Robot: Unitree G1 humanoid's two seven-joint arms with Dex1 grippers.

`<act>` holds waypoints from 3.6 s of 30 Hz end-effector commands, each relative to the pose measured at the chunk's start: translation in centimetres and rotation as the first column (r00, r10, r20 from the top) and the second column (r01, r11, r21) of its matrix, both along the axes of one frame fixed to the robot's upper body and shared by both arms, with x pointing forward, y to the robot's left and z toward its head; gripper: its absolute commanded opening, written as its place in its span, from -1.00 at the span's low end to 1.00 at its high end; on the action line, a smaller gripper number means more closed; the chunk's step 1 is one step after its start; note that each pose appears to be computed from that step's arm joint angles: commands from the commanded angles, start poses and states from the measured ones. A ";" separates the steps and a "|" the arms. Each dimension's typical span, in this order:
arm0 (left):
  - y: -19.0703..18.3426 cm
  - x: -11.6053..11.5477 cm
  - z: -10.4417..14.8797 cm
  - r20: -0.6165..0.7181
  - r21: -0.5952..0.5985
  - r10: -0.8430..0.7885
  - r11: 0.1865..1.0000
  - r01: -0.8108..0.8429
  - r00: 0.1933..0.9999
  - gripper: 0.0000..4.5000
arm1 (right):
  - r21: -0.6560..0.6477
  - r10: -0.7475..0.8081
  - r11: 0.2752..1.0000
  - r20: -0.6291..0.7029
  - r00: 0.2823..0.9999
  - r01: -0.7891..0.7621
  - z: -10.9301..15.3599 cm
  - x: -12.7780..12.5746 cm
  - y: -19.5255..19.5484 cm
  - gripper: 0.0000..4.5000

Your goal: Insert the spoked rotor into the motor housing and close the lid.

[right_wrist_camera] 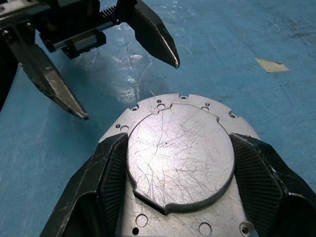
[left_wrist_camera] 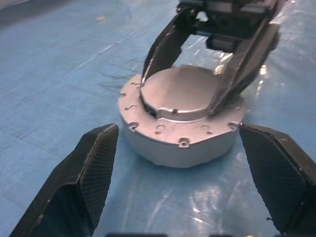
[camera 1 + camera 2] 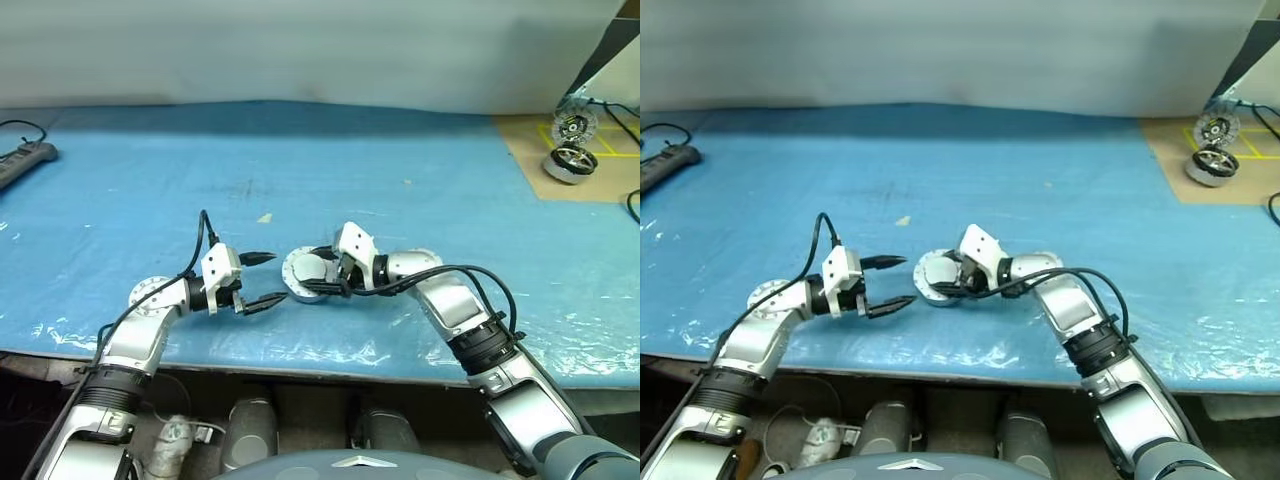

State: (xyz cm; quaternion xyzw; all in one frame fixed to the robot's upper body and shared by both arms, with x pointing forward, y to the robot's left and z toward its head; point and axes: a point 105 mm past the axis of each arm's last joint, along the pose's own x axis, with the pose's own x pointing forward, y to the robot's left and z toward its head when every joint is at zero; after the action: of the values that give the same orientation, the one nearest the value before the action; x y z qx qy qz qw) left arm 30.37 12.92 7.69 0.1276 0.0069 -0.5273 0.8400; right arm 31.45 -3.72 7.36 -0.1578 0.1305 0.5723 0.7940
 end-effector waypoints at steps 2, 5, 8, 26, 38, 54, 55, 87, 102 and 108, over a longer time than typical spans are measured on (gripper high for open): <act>-1.5 1.3 1.3 0.041 -0.053 0.006 0.999 -0.004 0.999 0.85 | -0.137 -0.101 0.987 -0.155 0.983 0.080 -4.7 -0.6 -2.6 0.30; -2.1 1.2 1.3 0.049 -0.078 0.003 0.997 0.001 0.999 0.85 | -0.140 -0.106 0.987 -0.156 0.982 0.084 -4.8 -0.7 -2.6 0.30; -2.0 0.8 0.8 0.008 -0.080 -0.019 0.997 0.020 1.000 0.45 | -0.146 -0.111 0.985 -0.158 0.981 0.089 -4.9 -0.8 -2.9 0.30; -0.9 1.5 -0.9 -0.020 -0.030 -0.014 0.999 0.013 1.000 -0.99 | -0.147 -0.134 0.983 -0.171 0.976 0.110 -5.3 -1.1 -3.0 0.30; -1.5 -1.0 -3.5 -0.075 0.071 -0.136 0.987 0.141 0.988 -0.99 | -0.127 -0.184 0.978 -0.134 0.974 0.168 -4.9 -0.2 -2.8 0.30; -3.0 -0.8 -4.9 -0.088 0.122 -0.132 0.982 0.143 0.987 -1.00 | -0.076 -0.185 0.982 -0.156 0.970 0.175 -4.0 -0.6 -3.2 0.62; -3.0 -0.7 -5.0 -0.085 0.123 -0.131 0.982 0.141 0.988 -1.00 | -0.063 -0.179 0.983 -0.161 0.970 0.171 -3.8 -0.7 -3.1 0.73; -3.4 0.5 -2.3 -0.021 0.127 -0.150 0.980 0.151 0.989 -1.00 | 0.244 -0.338 0.776 -0.617 0.710 0.581 1.1 -2.8 -10.9 0.99; -3.9 0.7 -1.7 -0.007 0.121 -0.150 0.981 0.149 0.989 -1.00 | 0.277 -0.208 0.763 -0.750 0.628 0.584 -1.8 -2.8 -4.9 0.99; -3.8 0.5 -2.4 -0.018 0.121 -0.144 0.982 0.145 0.989 -1.00 | 0.309 -0.186 0.777 -0.719 0.669 0.548 -1.2 -3.1 -4.0 0.71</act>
State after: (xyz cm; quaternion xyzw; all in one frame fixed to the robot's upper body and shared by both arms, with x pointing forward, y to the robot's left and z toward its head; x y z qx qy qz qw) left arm 31.34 9.16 7.07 0.1743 0.0004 -0.5807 0.7953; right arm 28.74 -8.57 6.03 0.2981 0.2770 0.4088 0.8169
